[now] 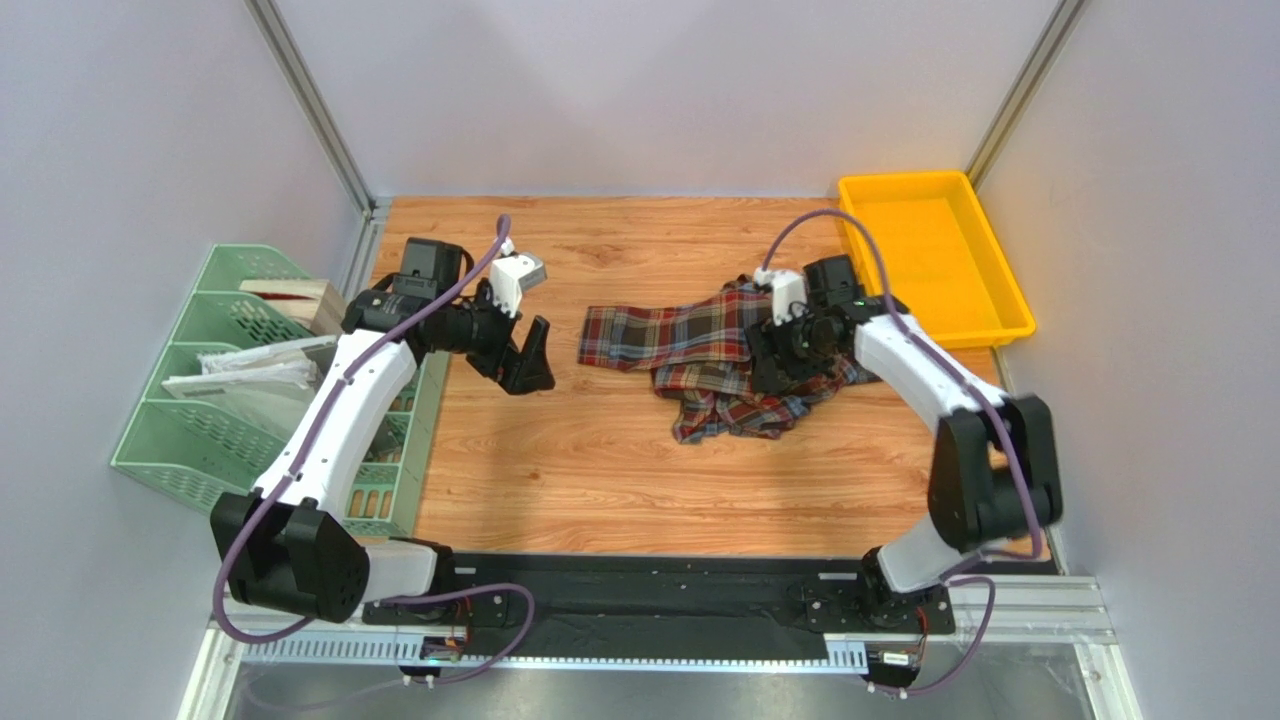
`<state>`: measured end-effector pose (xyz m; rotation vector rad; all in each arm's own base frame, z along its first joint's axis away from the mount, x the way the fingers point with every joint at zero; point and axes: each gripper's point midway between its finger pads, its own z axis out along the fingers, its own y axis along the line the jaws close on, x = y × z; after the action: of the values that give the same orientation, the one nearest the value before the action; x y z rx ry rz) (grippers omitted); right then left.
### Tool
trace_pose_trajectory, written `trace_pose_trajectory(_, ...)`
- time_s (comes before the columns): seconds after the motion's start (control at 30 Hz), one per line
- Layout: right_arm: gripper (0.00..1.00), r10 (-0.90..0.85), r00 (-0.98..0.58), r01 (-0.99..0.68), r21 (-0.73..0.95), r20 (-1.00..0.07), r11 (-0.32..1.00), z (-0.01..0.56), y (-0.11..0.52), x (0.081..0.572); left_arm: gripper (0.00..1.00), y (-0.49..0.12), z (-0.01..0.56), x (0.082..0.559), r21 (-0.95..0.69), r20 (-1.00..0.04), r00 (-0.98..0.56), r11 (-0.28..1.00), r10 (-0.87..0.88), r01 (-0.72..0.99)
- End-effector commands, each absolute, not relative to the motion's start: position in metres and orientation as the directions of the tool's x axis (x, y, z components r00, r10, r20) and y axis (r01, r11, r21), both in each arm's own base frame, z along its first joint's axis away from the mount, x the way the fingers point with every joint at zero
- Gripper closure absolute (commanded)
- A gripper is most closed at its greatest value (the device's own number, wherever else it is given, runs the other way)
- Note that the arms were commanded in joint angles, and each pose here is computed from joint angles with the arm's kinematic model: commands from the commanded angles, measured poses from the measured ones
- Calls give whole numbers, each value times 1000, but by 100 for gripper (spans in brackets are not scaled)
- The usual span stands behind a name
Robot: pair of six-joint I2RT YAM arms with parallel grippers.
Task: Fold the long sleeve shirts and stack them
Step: Move the shirt to the center of the board
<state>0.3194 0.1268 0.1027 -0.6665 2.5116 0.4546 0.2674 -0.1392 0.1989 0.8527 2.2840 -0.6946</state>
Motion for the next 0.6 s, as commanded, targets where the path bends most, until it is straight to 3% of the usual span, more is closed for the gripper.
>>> trace_pose_trajectory(0.0, 30, -415, -823, -542, 321, -387, 776, 57, 150, 298, 3, -139, 214, 262, -246, -698, -587, 632, 410, 734)
trace_pose_trajectory(0.17, 35, -432, -847, -531, 466, -310, 708, 32, 207, 289, 4, -131, 215, 259, -277, -671, -635, 664, 383, 694)
trace_pose_trajectory(0.27, 36, -449, -823, -567, 572, -348, 593, 53, 270, 278, 5, -124, 215, 259, -317, -659, -670, 681, 343, 660)
trace_pose_trajectory(0.43, 33, -445, -710, -701, 608, -546, 373, 149, 326, 264, 8, -111, 205, 272, -303, -638, -686, 706, 349, 641)
trace_pose_trajectory(0.5, 29, -424, -662, -750, 546, -618, 374, 181, 312, 266, 8, -110, 205, 289, -289, -641, -689, 724, 340, 626)
trace_pose_trajectory(0.57, 27, -429, -655, -754, 494, -622, 433, 185, 289, 267, 8, -108, 206, 313, -266, -652, -685, 749, 324, 607)
